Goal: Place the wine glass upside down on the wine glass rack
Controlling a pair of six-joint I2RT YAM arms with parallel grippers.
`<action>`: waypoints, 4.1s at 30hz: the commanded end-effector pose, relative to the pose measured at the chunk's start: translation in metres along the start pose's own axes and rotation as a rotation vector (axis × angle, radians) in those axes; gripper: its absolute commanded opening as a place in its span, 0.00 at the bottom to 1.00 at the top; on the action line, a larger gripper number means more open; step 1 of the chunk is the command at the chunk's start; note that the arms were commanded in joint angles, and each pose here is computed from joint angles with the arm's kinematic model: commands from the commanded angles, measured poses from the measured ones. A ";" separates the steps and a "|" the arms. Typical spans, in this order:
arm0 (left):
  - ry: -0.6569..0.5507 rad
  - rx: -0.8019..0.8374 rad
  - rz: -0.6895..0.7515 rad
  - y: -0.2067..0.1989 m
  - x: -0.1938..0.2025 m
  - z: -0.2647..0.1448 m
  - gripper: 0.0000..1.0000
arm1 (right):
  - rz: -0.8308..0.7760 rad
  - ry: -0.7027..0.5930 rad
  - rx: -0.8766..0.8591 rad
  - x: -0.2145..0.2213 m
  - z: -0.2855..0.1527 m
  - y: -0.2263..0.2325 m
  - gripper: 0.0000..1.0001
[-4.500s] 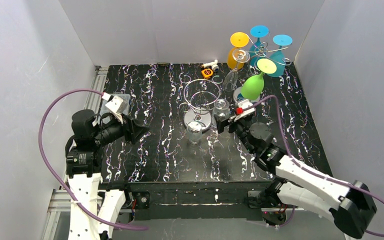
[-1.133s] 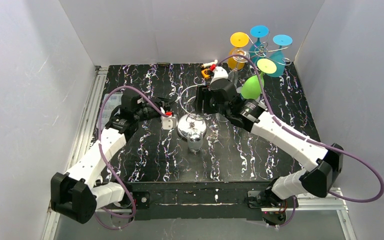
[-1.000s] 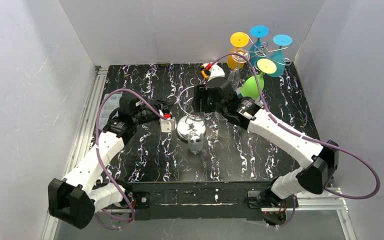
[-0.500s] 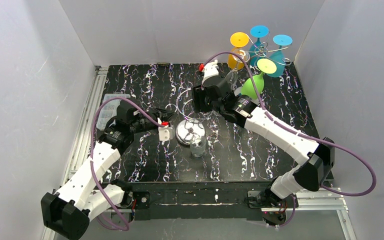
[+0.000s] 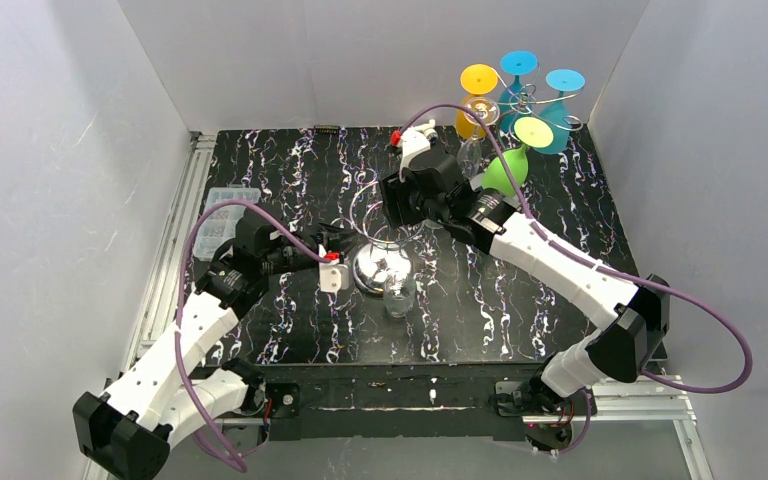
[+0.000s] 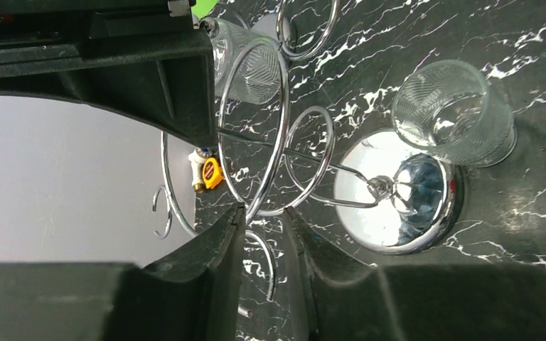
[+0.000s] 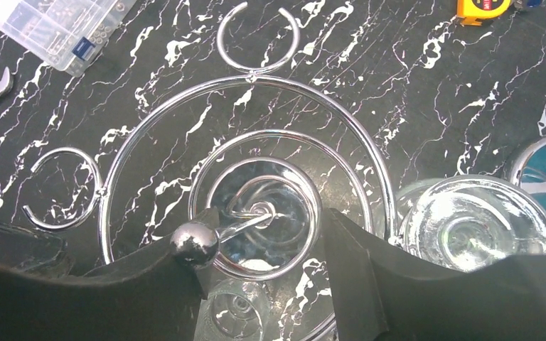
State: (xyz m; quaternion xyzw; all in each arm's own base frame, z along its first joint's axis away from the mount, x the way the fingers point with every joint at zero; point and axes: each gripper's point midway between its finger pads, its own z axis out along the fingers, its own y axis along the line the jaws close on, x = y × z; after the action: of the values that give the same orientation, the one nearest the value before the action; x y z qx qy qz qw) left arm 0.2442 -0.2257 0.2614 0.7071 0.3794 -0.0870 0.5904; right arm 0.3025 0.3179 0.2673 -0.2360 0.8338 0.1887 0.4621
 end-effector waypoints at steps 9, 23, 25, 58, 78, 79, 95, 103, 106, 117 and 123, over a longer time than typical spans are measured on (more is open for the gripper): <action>0.096 -0.053 -0.299 0.005 -0.017 -0.033 0.68 | -0.006 -0.082 -0.058 -0.022 -0.028 0.004 0.82; 0.481 -0.438 -0.837 -0.011 0.000 -0.136 0.98 | 0.215 0.092 -0.162 0.052 -0.090 0.016 0.98; 0.491 -0.460 -0.865 -0.018 -0.002 -0.146 0.98 | 0.260 0.131 -0.178 0.073 -0.098 0.018 0.98; 0.530 -0.320 -1.058 -0.064 -0.022 -0.159 0.98 | 0.387 0.013 0.212 0.174 -0.022 0.010 0.58; 0.496 -0.294 -1.069 -0.054 -0.030 -0.152 0.98 | 0.304 -0.026 0.221 0.169 -0.054 0.011 0.66; 0.493 -0.296 -1.067 -0.053 -0.030 -0.152 0.98 | 0.290 -0.037 0.229 0.162 -0.057 0.010 0.67; 0.418 -0.297 -0.735 0.003 -0.007 -0.114 0.88 | 0.235 -0.146 0.138 0.070 -0.112 0.018 0.53; 0.407 -0.239 -0.642 0.029 0.000 -0.090 0.78 | 0.153 -0.059 0.199 0.057 -0.111 0.018 0.49; 0.381 -0.184 -0.616 0.027 -0.001 -0.081 0.78 | 0.155 -0.056 0.196 0.054 -0.111 0.016 0.48; 0.371 -0.072 -0.520 0.023 0.015 -0.055 0.73 | 0.188 -0.030 0.195 0.053 -0.089 -0.003 0.44; 0.367 -0.046 -0.520 0.024 0.019 -0.047 0.70 | 0.185 -0.022 0.186 0.049 -0.075 -0.007 0.41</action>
State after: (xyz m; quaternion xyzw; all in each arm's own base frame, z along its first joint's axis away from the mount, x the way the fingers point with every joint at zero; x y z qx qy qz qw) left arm 0.2563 -0.1692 0.2663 0.5654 0.6740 -0.0900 0.4668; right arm 0.2223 0.2502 0.2516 -0.1075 0.8707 0.1378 0.4597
